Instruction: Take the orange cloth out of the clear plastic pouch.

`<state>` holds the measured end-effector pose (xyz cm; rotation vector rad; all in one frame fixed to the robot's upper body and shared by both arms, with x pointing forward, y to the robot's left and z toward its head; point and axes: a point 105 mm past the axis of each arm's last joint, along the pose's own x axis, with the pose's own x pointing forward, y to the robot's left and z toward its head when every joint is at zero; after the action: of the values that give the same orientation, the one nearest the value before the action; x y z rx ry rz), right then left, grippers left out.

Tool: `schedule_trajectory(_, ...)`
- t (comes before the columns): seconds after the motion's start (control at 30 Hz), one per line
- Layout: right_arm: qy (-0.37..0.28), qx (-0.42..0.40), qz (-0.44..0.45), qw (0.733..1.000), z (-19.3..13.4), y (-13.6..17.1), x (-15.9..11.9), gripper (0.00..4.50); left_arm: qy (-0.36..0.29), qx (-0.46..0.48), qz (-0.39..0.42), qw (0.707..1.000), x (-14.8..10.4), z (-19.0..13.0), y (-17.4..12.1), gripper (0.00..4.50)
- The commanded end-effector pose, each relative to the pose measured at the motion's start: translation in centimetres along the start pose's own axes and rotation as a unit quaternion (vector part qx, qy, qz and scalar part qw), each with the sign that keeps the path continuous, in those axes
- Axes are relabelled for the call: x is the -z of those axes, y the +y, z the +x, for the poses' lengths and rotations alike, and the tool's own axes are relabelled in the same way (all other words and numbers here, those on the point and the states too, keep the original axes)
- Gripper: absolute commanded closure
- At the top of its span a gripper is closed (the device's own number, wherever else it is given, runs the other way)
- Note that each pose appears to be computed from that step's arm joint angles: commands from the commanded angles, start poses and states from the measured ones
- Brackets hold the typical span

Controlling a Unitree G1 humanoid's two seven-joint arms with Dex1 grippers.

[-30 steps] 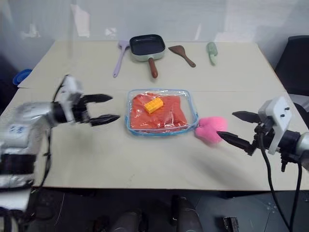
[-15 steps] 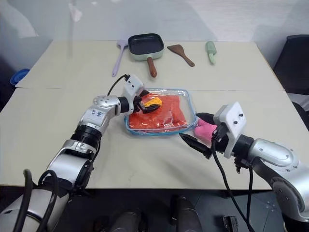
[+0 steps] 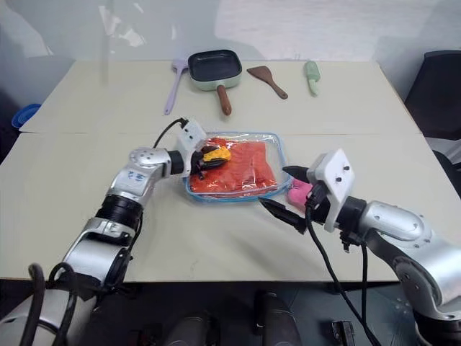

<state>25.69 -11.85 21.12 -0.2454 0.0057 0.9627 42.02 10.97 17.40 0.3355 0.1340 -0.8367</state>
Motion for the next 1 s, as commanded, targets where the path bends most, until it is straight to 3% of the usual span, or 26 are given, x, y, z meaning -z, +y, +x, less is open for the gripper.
schedule_trajectory(0.03,-0.014,-0.055,-0.015,0.998,0.3,1.0,-1.0,0.00,-0.012,-0.104,-0.008,0.995,-0.4,-6.7,4.7,2.93)
schedule_trajectory(0.23,-0.011,-0.110,-0.009,0.994,1.3,1.6,-0.5,0.00,0.090,-0.276,-0.055,0.955,6.9,-18.7,8.8,2.93)
schedule_trajectory(0.43,-0.013,-0.148,-0.007,0.989,2.2,1.7,-0.2,0.00,0.143,-0.364,-0.091,0.916,12.0,-23.9,8.4,2.93)
schedule_trajectory(0.47,-0.013,-0.153,-0.008,0.988,2.4,1.6,-0.1,0.00,0.146,-0.370,-0.093,0.913,12.4,-24.2,8.1,2.21)
schedule_trajectory(0.5,-0.012,-0.156,-0.010,0.988,2.5,1.5,-0.1,0.00,0.141,-0.378,-0.098,0.910,12.4,-24.6,8.0,1.94)
schedule_trajectory(0.7,-0.007,-0.161,-0.012,0.987,2.4,0.8,0.0,0.00,0.122,-0.392,-0.091,0.907,10.8,-26.2,7.3,0.08)
schedule_trajectory(0.83,0.000,-0.153,-0.012,0.988,1.9,0.3,0.2,0.00,0.030,-0.340,-0.103,0.934,6.0,-26.9,6.8,0.04)
schedule_trajectory(0.93,0.008,-0.141,-0.010,0.990,1.3,0.1,0.5,0.00,-0.007,-0.188,-0.049,0.981,1.1,-24.5,3.3,0.04)
schedule_trajectory(1.0,0.012,-0.131,-0.009,0.991,1.0,0.1,0.8,0.00,-0.009,-0.079,-0.012,0.997,-1.0,-22.0,0.3,0.04)
